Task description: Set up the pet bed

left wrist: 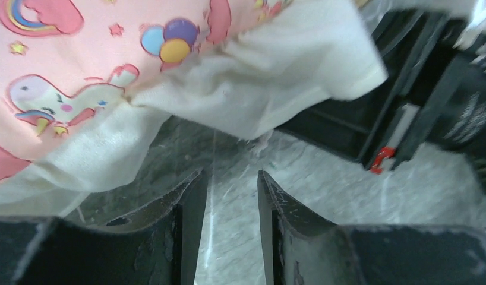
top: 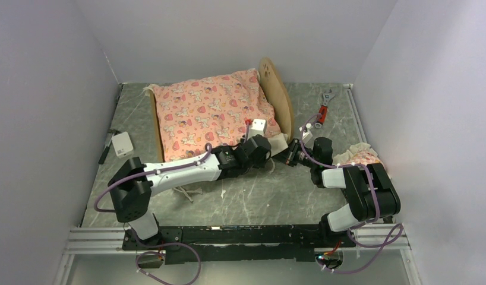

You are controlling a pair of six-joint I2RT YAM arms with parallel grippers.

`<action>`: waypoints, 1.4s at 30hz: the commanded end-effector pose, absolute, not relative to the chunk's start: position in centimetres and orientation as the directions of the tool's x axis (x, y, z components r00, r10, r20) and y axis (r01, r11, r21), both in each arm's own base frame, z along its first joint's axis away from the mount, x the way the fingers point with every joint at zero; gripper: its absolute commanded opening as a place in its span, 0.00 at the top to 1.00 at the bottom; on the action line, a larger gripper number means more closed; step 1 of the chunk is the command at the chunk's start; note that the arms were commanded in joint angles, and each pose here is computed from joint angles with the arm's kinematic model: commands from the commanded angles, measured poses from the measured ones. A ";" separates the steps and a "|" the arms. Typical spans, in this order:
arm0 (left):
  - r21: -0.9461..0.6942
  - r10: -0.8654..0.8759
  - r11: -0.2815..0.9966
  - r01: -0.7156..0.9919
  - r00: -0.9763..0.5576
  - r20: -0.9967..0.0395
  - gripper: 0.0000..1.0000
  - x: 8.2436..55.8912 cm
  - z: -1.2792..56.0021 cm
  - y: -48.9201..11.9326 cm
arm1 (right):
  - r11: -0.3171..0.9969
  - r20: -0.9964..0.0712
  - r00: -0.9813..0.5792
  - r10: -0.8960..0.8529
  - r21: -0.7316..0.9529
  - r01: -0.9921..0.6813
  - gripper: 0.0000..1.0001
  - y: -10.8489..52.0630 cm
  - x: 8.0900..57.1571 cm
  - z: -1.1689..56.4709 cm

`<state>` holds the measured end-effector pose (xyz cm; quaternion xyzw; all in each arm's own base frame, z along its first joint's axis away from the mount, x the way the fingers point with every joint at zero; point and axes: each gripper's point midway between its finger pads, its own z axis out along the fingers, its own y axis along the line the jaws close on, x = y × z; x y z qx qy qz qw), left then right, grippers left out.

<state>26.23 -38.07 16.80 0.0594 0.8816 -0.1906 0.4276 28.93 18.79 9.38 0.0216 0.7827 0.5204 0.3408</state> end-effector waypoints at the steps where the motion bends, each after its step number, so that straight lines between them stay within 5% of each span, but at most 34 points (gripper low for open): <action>1: -0.167 0.148 0.877 0.451 -0.583 -0.798 0.57 25.5 14.4 -38.8 | 0.436 -0.548 -0.748 0.375 0.816 -0.380 1.00 19.1 29.1 10.6; 10: -0.024 0.337 0.741 0.671 -0.403 -0.851 0.46 26.0 11.6 -41.6 | 0.438 -0.551 -0.746 0.374 0.814 -0.382 1.00 19.1 29.1 10.8; 26: 0.095 0.356 0.798 0.595 -0.338 -0.871 0.49 29.4 9.4 -41.6 | 0.431 -0.549 -0.747 0.375 0.817 -0.384 1.00 19.2 28.9 10.9; 36: 0.082 0.331 0.789 0.609 -0.309 -0.892 0.62 30.1 9.8 -42.2 | 0.428 -0.547 -0.749 0.374 0.819 -0.384 1.00 19.2 28.9 11.0; 42: 0.071 0.338 0.771 0.633 -0.311 -0.888 0.86 29.8 9.5 -42.5 | 0.428 -0.543 -0.751 0.376 0.821 -0.379 1.00 19.2 28.9 10.9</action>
